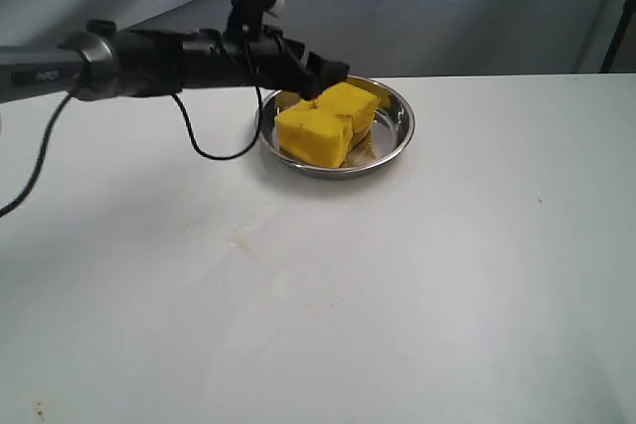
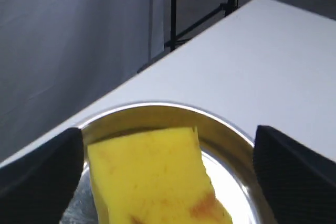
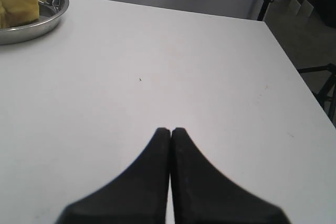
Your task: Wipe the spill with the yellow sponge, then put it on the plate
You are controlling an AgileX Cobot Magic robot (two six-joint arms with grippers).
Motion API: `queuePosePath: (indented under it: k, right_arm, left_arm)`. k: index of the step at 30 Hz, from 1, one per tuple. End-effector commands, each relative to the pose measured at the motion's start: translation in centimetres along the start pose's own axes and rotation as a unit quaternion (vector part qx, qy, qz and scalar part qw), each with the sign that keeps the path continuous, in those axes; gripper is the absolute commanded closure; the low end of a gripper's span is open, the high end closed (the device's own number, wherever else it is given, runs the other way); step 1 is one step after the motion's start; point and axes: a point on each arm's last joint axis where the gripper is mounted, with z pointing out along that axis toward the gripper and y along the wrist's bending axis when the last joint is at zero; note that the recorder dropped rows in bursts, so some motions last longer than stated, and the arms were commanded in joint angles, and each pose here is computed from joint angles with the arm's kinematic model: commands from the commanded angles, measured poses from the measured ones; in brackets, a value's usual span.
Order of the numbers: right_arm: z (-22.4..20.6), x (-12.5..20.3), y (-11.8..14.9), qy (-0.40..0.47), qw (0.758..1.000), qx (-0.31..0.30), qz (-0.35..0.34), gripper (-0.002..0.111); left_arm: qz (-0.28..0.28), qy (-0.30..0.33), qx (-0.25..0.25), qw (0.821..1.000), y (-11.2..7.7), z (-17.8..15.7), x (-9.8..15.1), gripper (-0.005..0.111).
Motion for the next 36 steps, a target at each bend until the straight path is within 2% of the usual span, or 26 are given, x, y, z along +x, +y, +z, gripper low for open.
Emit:
queuePosePath:
  k: [1, 5, 9, 16, 22, 29, 32, 35, 36]
  right_arm:
    - [0.1, 0.1, 0.0, 0.000, 1.000, 0.001, 0.005, 0.108]
    - [0.1, 0.1, 0.0, 0.000, 1.000, 0.001, 0.005, 0.108]
    - [0.1, 0.1, 0.0, 0.000, 1.000, 0.001, 0.005, 0.108]
    - [0.1, 0.1, 0.0, 0.000, 1.000, 0.001, 0.003, 0.108]
    - [0.1, 0.1, 0.0, 0.000, 1.000, 0.001, 0.003, 0.108]
    - [0.1, 0.1, 0.0, 0.000, 1.000, 0.001, 0.005, 0.108]
    - [0.1, 0.1, 0.0, 0.000, 1.000, 0.001, 0.005, 0.108]
    - [0.1, 0.1, 0.0, 0.000, 1.000, 0.001, 0.005, 0.108]
    - [0.1, 0.1, 0.0, 0.000, 1.000, 0.001, 0.005, 0.108]
  left_arm:
    - [-0.009, -0.002, 0.016, 1.000, -0.7, -3.6, -5.1, 0.026]
    - [0.037, 0.078, 0.015, 0.996, -1.3, -7.2, -7.3, 0.052]
    - [0.070, 0.163, 0.026, 0.984, -2.4, -10.9, -9.1, 0.076]
    - [0.014, 0.233, 0.089, 0.968, -5.2, -15.8, -11.2, 0.107]
    - [-0.054, 0.265, 0.049, 0.962, -6.9, -19.0, -13.1, 0.107]
    - [-0.060, 0.233, 0.024, 0.970, -9.9, -23.6, -14.8, 0.107]
    - [-0.056, 0.159, -0.035, 0.985, -12.4, -27.6, -14.3, 0.107]
    - [-0.052, 0.098, -0.081, 0.991, -14.6, -31.1, -12.9, 0.107]
    - [-0.020, 0.080, -0.107, 0.991, -15.5, -33.0, -12.4, 0.107]
